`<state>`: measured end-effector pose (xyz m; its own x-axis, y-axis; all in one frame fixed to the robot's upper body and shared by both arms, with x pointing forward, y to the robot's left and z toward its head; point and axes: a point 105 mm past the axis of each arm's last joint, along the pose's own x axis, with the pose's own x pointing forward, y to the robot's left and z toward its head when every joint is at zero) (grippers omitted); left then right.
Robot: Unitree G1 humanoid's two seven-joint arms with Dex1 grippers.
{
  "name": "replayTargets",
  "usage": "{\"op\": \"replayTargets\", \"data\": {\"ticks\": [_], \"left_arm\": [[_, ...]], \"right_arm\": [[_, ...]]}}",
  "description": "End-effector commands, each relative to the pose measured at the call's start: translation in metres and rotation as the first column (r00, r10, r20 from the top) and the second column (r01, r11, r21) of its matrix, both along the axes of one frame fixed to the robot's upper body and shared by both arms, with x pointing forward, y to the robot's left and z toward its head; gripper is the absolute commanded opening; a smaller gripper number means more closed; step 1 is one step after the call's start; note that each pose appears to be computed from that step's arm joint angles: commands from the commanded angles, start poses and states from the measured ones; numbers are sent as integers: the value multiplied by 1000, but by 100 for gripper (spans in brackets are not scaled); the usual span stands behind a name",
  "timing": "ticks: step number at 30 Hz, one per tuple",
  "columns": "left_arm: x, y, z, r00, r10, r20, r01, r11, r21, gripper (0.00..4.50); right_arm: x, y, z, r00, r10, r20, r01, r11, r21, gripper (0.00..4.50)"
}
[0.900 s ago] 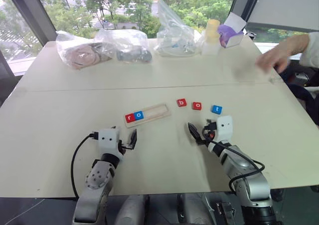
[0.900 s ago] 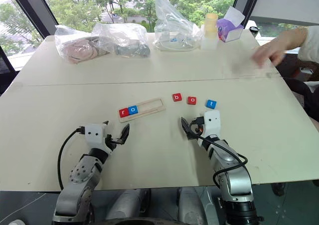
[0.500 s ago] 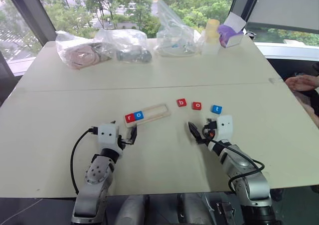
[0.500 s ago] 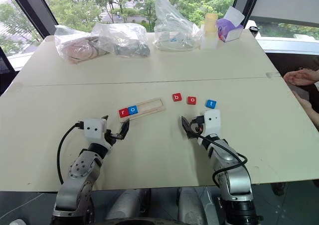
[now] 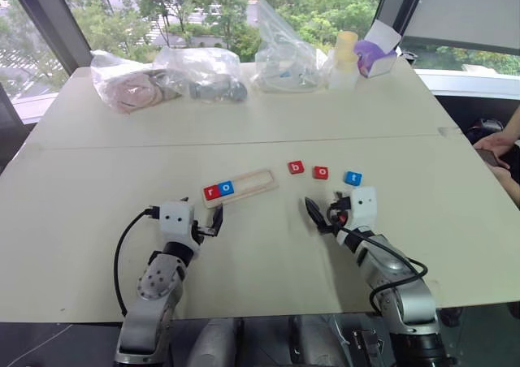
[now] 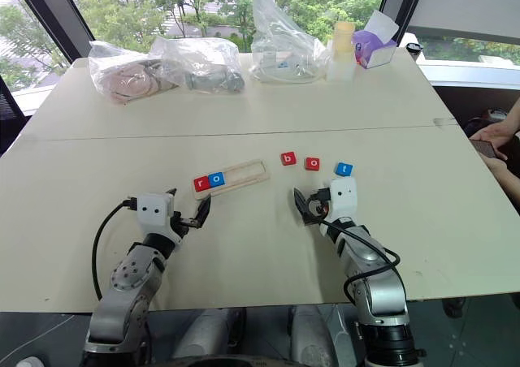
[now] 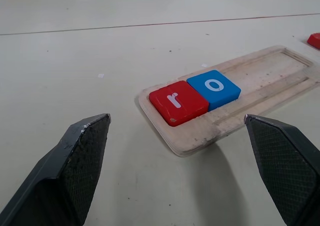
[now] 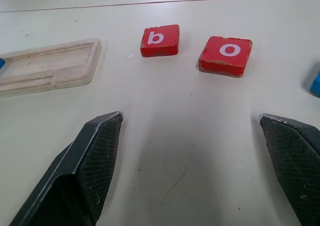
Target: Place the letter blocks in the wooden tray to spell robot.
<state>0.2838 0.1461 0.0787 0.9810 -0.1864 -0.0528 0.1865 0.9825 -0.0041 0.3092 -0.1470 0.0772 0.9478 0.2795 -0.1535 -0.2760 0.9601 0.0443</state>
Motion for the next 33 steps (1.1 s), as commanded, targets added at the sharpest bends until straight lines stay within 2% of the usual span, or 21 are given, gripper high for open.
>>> {"op": "replayTargets", "data": {"ticks": [1, 5, 9, 12, 16, 20, 24, 33], "left_arm": [[2, 0, 23, 997, -32, 68, 33, 999, -8, 450], [5, 0, 40, 989, -116, 92, 117, 993, -4, 450], [12, 8, 58, 955, -287, 78, 281, 956, 80, 450], [20, 13, 66, 865, -502, -5, 497, 855, 145, 450], [41, 26, 74, 769, -631, -101, 638, 751, 172, 450], [44, 26, 66, 595, -769, -233, 803, 578, 145, 450], [54, 28, 57, 514, -806, -294, 856, 501, 124, 450], [71, 31, 37, 483, -800, -355, 875, 448, 182, 450]], "right_arm": [[3, 3, 18, 994, 69, 81, -64, 996, -64, 443], [2, 7, 31, 973, 210, 95, -195, 970, -146, 443], [-4, 9, 55, 918, 389, 82, -365, 906, -214, 443], [-10, 9, 75, 848, 528, 48, -499, 826, -262, 443], [-24, 13, 88, 741, 671, -24, -639, 695, -330, 443], [-37, 19, 96, 652, 754, -76, -725, 591, -354, 443], [-41, 22, 101, 621, 779, -85, -746, 554, -369, 443], [-46, 29, 107, 627, 777, -60, -737, 567, -367, 443]]}}
